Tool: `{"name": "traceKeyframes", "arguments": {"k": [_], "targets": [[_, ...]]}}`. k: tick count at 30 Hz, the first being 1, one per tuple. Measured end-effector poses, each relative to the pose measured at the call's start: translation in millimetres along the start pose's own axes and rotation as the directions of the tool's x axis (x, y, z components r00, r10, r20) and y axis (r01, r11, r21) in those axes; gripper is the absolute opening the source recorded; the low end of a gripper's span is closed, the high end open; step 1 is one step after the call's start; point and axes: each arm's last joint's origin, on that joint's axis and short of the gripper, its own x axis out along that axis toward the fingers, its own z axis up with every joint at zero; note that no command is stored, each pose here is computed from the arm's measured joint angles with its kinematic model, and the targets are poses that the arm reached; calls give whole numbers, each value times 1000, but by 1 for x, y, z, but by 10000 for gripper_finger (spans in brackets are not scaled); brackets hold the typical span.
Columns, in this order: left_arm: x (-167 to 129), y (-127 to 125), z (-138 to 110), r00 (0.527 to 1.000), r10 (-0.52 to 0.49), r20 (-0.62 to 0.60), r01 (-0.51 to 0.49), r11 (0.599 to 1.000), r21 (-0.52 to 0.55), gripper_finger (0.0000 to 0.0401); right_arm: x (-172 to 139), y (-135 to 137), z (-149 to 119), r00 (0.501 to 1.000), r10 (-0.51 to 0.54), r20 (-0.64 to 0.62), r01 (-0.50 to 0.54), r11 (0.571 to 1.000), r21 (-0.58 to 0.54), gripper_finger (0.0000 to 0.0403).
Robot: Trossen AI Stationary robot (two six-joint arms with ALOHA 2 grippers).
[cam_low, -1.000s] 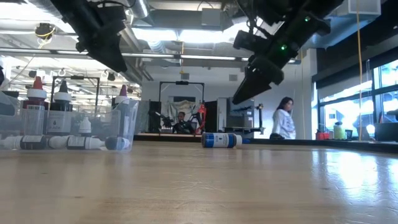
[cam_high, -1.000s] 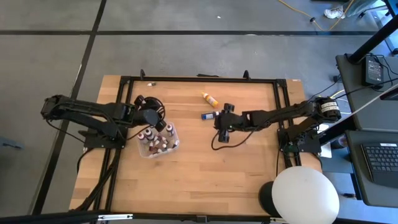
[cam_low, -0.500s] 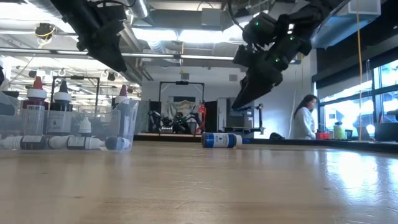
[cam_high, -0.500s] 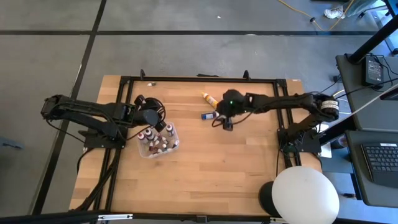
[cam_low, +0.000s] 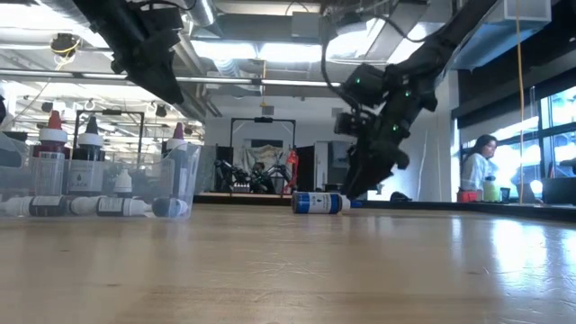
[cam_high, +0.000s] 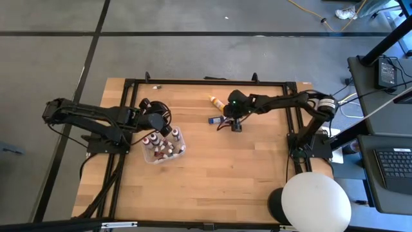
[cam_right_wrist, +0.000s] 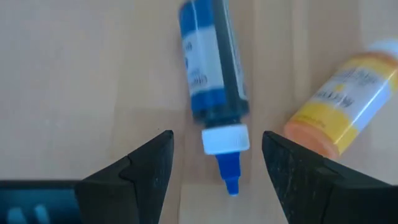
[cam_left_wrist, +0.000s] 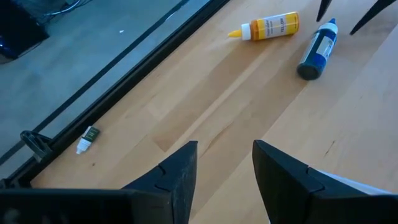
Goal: Pick & Place food coloring
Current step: Put the large blue food coloring bottle into the transparent bin
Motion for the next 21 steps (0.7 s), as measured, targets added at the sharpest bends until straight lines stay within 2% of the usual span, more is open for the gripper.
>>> {"name": "traceKeyframes", "arguments": {"k": [15, 21], "targets": [[0, 0, 0, 1000, 0, 0, 0, 1000, -1, 150, 8, -5, -6, 1000, -1, -22, 2, 1000, 18, 247], [0, 0, 0, 1000, 0, 0, 0, 1000, 0, 152, 24, -4, -11, 999, 24, -28, -23, 1000, 22, 247]]}}
